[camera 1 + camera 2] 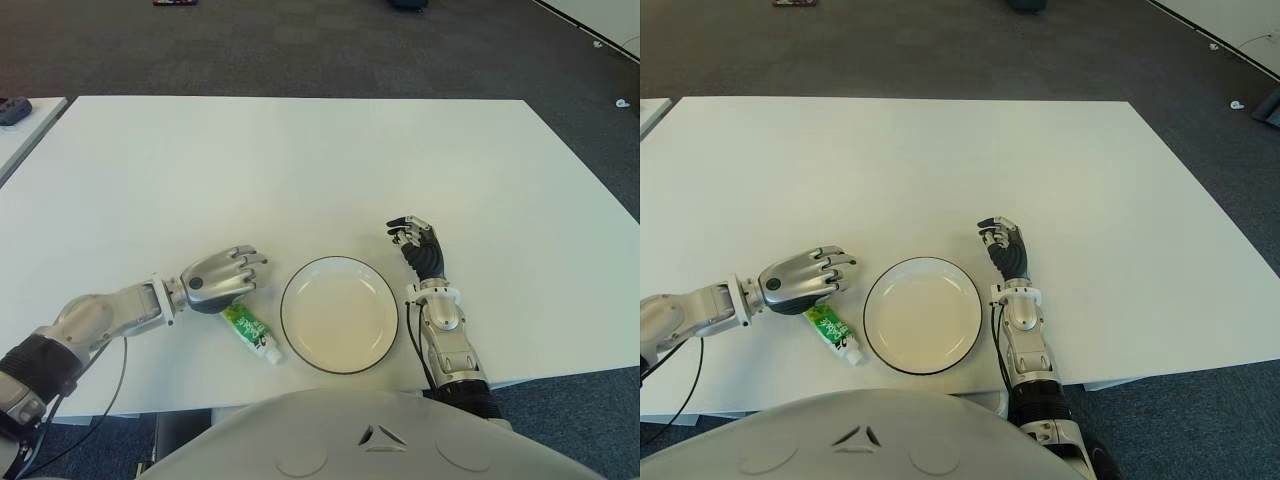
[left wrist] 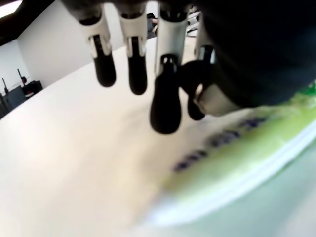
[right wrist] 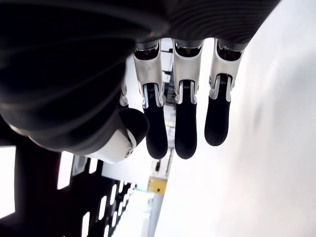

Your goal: Put the toothpaste on the table into the plate.

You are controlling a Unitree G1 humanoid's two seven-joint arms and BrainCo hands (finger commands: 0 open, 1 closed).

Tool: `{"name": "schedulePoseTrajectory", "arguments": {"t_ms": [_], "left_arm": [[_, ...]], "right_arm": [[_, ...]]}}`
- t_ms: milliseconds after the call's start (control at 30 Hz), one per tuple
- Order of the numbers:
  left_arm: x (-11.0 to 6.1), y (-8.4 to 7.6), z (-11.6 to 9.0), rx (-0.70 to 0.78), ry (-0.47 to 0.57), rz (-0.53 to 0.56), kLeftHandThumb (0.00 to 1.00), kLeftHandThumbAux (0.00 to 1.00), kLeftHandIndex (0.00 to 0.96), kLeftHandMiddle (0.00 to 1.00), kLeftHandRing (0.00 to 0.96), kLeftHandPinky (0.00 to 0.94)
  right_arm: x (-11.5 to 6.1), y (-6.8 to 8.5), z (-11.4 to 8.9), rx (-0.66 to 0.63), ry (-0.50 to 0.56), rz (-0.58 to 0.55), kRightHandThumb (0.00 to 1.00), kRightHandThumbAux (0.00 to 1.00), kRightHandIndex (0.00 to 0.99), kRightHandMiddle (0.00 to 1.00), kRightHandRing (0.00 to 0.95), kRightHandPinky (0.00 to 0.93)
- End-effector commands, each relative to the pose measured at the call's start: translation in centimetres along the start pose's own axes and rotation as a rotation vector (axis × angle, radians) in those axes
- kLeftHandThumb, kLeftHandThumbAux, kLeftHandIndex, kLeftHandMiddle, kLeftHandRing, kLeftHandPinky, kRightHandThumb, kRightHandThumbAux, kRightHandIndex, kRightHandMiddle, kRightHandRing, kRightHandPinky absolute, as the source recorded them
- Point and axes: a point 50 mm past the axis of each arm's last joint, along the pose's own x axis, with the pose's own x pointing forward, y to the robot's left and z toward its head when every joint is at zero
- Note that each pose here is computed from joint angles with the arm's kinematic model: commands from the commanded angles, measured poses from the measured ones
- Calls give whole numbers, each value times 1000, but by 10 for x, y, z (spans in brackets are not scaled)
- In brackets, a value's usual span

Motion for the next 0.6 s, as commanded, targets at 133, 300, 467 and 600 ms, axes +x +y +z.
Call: {"name": "schedulePoseTrajectory", "arguments": {"t_ms": [133, 300, 467, 600], "left_arm": [[-2, 23, -28, 54, 79, 38, 713, 702, 441, 768, 761, 738], [-5, 22, -33, 36, 142, 3, 708, 705, 440, 763, 752, 724], [-12, 27, -42, 35, 201, -22, 702, 709, 439, 754, 735, 708], [-15, 39, -52, 35, 237, -7, 696, 712, 437, 749, 725, 703]], "right_arm": [[3, 2, -1, -6, 8, 0, 706, 736, 413, 395, 390, 413], [3, 3, -2, -4, 9, -1, 708, 735, 414, 397, 389, 411], [4, 4, -2, 3, 13, 0, 709, 735, 414, 399, 389, 405], [4, 4, -2, 14, 14, 2, 710, 735, 415, 398, 384, 395]]}}
